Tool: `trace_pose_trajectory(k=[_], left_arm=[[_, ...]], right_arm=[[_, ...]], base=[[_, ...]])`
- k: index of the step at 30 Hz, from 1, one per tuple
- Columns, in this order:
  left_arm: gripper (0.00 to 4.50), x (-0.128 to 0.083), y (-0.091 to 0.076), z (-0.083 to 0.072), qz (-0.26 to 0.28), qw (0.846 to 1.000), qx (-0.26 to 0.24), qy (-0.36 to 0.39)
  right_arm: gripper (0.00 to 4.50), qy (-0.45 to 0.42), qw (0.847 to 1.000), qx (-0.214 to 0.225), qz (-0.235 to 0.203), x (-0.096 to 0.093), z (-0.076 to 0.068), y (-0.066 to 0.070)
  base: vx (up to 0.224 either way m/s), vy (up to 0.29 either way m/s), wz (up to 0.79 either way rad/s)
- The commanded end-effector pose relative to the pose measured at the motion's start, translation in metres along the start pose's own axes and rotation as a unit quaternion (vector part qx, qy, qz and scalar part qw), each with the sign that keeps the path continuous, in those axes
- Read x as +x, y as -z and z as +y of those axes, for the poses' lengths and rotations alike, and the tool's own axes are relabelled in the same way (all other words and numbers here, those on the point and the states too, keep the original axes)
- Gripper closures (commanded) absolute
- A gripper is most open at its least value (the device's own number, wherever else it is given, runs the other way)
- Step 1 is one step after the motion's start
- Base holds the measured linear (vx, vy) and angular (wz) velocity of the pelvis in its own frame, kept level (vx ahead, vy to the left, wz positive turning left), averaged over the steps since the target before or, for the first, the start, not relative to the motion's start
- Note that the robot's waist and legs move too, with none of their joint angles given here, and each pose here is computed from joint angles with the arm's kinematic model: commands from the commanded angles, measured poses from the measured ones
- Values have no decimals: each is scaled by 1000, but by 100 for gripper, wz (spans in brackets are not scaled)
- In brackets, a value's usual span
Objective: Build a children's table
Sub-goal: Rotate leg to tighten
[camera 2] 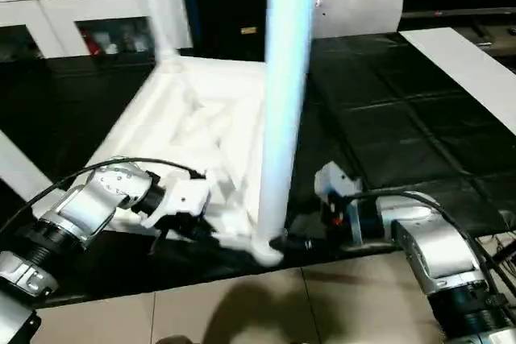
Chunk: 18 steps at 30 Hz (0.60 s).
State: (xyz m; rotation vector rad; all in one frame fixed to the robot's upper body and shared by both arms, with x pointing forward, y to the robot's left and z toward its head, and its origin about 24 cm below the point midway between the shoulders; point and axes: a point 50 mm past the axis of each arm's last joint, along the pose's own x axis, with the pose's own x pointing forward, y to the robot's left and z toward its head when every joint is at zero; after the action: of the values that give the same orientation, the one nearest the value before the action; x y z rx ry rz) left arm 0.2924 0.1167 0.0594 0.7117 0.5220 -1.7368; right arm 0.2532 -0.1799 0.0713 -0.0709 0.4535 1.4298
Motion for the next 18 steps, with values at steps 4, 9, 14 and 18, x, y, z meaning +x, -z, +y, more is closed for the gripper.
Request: trace_pose_trajectory(k=[4,9,14,18], left_arm=[[450,14,-2,-9,26,997,26,70],[450,15,-2,-10,22,996,27,77],[450,15,-2,-11,15,997,20,77],[450,15,-4,-7,-8,999,-8,48]], right_arm=[[146,-49,999,0,-4,4,7,-4],[189,-59,998,5,-5,7,6,-3],[231,-63,998,11,-14,12,6,-3],[244,-55,997,26,-48,20,9,-7]], base=[[0,0,0],[0,0,0],[0,0,0],[0,0,0]])
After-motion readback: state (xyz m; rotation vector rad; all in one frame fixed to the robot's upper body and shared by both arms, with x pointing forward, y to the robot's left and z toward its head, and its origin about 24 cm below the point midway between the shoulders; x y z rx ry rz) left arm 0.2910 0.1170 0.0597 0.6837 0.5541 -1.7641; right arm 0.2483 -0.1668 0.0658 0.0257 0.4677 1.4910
